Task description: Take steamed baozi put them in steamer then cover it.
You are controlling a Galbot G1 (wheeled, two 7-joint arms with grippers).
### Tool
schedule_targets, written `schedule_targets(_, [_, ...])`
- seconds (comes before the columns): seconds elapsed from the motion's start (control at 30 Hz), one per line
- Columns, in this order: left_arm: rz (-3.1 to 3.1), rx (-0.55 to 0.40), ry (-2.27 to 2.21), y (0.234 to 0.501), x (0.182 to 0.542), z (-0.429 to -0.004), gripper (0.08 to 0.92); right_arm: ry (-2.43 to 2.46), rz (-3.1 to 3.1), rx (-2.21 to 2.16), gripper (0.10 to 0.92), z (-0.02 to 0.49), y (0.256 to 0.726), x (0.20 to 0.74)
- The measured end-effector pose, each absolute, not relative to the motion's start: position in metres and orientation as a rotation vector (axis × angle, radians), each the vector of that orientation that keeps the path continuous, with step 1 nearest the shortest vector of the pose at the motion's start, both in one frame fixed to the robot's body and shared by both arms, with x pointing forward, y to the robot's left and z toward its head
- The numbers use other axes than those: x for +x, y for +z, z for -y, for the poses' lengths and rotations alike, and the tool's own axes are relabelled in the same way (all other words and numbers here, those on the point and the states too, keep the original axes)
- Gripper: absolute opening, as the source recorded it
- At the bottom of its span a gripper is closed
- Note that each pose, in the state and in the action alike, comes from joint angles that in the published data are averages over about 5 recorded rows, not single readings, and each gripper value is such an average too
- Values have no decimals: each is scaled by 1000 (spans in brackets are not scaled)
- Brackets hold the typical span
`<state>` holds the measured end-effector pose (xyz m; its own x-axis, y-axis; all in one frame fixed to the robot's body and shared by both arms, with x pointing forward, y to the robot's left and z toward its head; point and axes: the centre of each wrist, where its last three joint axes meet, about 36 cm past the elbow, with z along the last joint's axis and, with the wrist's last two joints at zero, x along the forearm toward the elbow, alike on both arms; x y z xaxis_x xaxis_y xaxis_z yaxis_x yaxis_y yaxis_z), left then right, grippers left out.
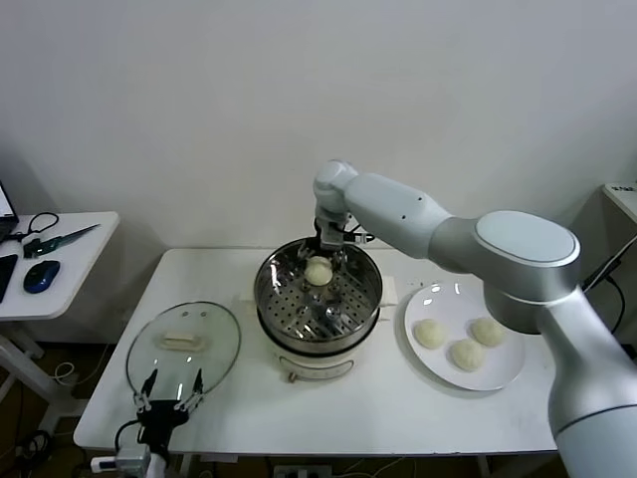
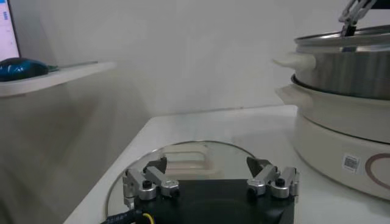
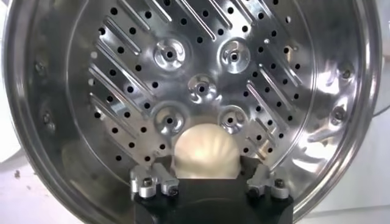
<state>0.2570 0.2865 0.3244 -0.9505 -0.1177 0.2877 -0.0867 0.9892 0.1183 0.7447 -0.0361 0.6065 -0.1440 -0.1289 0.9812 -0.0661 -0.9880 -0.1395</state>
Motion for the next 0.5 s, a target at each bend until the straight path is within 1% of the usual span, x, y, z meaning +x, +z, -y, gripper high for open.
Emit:
schedule_targets(0.13, [2835,148,-147,325,255,-285,823,-2334,-272,-2033,823,50,639,746])
schedule_targets(0.27, [2835,146,-149,326,254,-283,823,-2345,-412,-2061,823,79,683,744])
schedule_targets(0.4, [2835,145,-150,327,253,-283,823,-2372,-695,-2116,823,129,722,736])
schedule_targets(0.5, [2836,144,-150,328,252,-283,823,-2404,-956,-2162,823,178,735,726])
